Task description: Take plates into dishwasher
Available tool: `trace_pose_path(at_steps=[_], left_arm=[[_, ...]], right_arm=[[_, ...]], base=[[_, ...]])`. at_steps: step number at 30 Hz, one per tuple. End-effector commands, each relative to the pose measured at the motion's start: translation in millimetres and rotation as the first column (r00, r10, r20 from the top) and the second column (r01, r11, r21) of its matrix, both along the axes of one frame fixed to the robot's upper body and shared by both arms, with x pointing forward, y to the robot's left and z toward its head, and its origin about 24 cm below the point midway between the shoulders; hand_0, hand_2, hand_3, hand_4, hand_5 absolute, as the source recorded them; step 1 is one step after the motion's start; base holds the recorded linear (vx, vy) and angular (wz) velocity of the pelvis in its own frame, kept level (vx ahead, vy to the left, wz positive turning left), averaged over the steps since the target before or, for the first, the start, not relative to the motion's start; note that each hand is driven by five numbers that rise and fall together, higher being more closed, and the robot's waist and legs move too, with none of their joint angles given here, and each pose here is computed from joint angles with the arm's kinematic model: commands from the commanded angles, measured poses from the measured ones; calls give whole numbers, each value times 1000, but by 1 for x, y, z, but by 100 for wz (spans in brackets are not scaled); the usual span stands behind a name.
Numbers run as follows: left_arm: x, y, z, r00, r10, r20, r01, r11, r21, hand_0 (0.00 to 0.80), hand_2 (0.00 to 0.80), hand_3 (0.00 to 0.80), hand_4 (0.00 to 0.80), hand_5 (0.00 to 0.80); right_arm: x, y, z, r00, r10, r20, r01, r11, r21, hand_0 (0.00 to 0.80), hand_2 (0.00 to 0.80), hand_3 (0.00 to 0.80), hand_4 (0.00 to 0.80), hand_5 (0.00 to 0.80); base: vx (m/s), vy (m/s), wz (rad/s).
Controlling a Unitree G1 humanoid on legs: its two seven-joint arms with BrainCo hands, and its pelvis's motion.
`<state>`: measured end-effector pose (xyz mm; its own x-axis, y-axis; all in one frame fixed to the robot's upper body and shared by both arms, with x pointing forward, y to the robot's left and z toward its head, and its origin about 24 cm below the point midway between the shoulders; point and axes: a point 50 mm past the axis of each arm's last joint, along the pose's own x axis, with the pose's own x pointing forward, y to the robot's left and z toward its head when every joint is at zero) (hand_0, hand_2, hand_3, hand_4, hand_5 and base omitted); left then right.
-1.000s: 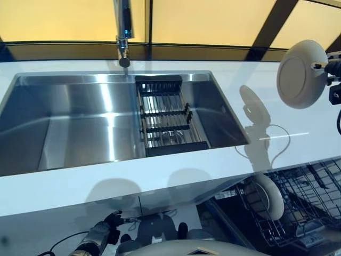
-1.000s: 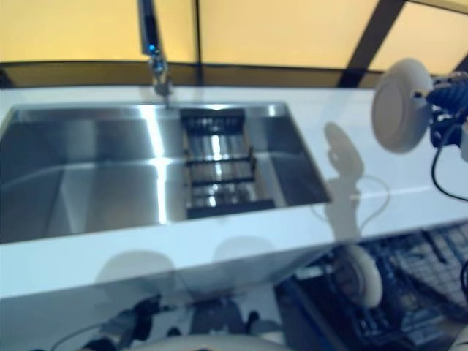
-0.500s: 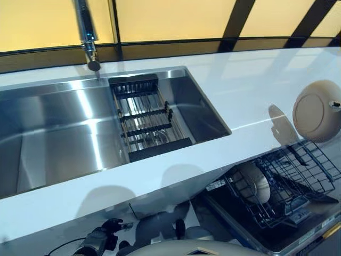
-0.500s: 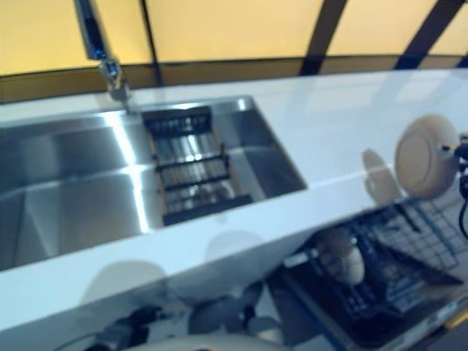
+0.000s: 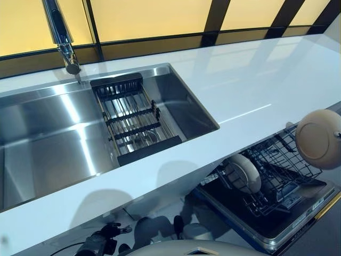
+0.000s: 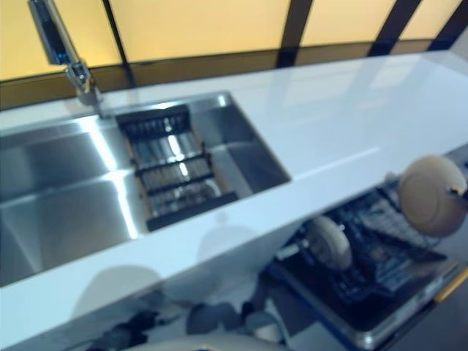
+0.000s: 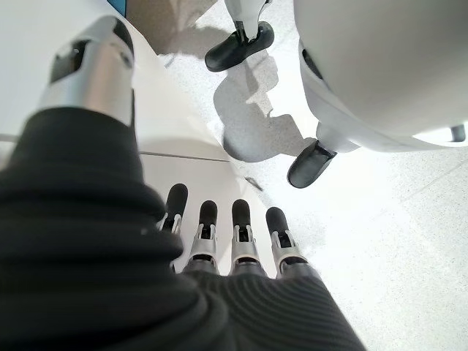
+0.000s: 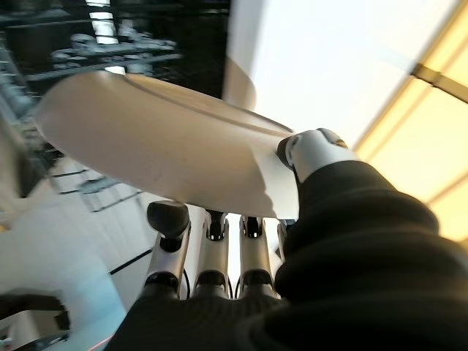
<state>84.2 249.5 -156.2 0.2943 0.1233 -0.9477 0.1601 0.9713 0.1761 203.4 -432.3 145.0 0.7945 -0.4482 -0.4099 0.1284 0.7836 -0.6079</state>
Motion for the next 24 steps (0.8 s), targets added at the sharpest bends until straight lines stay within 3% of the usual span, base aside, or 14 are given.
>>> trace_pose_path(at_steps=[1, 24], left_arm=[[49, 21, 20, 987, 3, 161, -11, 999, 47, 0, 0, 0, 0, 0], [56, 20, 23, 983, 4, 184, -11, 999, 37, 0, 0, 0, 0, 0]], right_arm=[[13, 7, 26, 989, 98, 111, -90, 993, -74, 800, 800, 800, 800, 800], [24, 40, -49, 971, 218, -96, -222, 974, -37, 800, 800, 800, 800, 800]], base=[[0, 0, 0], [-1, -14, 1]])
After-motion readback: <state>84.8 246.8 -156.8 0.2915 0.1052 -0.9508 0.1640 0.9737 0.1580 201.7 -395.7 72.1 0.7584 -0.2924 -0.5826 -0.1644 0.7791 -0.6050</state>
